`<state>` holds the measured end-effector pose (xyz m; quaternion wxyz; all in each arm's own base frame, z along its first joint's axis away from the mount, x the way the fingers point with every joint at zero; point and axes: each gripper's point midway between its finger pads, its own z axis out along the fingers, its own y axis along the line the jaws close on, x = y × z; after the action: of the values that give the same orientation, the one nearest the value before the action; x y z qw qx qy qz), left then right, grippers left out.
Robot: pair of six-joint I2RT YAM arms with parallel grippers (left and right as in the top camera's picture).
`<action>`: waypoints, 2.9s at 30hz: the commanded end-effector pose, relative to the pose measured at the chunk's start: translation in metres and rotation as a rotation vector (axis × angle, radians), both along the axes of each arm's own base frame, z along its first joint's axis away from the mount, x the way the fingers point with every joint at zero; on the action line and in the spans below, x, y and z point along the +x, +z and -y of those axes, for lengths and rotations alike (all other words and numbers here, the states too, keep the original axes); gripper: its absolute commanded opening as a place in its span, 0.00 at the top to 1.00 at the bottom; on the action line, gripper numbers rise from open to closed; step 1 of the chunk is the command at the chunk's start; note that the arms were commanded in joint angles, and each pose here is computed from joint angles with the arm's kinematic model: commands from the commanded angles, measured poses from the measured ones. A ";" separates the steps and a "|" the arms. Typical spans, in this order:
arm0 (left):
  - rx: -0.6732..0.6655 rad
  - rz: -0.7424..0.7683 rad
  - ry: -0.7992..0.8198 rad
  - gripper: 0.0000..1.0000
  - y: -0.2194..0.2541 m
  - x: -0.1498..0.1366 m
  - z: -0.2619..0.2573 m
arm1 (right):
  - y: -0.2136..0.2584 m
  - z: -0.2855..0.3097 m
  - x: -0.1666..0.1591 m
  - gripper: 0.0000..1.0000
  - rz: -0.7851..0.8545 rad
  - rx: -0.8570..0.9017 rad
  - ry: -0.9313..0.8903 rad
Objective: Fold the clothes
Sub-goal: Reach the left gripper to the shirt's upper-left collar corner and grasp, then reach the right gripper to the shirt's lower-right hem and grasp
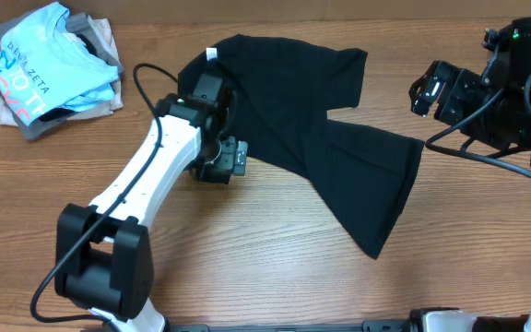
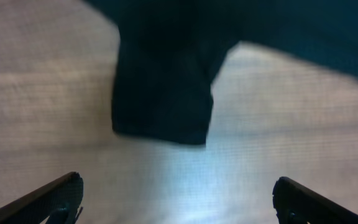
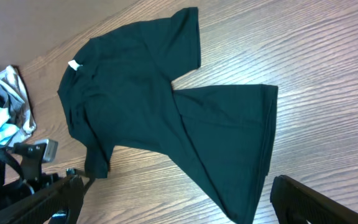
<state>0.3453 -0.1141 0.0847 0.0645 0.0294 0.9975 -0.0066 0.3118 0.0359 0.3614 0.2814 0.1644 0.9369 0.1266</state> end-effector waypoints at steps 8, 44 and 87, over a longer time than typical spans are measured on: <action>0.187 -0.010 -0.045 0.00 -0.059 0.019 0.005 | -0.003 0.008 0.004 0.00 -0.003 -0.029 -0.027; 0.368 0.005 -0.026 0.96 -0.058 0.024 -0.021 | -0.005 0.010 0.004 0.00 -0.009 -0.040 -0.035; 0.452 -0.019 0.130 0.91 0.023 0.029 -0.048 | -0.285 -0.127 -0.141 0.01 -0.739 0.018 0.434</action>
<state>0.3703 -0.0672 0.1041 0.0382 -0.0076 0.9740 0.2231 0.1789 0.1597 0.0826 -0.1105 -0.0067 0.9831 0.1457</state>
